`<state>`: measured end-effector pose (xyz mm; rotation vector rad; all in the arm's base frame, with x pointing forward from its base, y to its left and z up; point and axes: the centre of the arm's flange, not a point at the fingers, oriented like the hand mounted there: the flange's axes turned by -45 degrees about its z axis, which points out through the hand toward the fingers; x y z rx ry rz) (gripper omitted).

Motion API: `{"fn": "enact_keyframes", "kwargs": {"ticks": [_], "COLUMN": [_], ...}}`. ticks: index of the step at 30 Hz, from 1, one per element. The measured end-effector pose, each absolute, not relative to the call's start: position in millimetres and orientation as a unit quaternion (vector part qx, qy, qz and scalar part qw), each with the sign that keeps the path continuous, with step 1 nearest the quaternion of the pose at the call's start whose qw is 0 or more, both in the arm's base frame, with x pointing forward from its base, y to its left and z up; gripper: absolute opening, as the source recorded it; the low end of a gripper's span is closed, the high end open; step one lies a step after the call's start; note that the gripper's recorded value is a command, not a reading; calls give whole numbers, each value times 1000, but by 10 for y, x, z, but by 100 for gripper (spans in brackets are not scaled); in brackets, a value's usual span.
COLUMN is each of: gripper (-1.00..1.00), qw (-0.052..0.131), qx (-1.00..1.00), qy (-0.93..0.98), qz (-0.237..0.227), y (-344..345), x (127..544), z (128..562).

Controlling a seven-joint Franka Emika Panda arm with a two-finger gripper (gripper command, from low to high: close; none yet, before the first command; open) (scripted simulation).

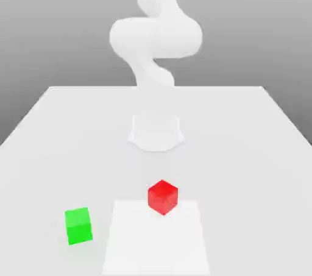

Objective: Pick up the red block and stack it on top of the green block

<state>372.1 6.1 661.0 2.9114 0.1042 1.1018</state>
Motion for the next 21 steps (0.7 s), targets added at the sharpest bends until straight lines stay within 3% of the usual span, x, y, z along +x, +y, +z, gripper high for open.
{"fn": "enact_keyframes", "kwargs": {"ticks": [4,9,13,17,21], "gripper": [0,0,0,0,0], "qw": [36,44,36,9,2], "qx": [952,958,950,924,915], "qy": [112,208,290,381,403], "qz": [282,190,111,23,2], "y": [141,181,182,171,178], "x": [4049,4121,3898,3360,3219], "z": [5616,4364,3352,2325,1883]}}
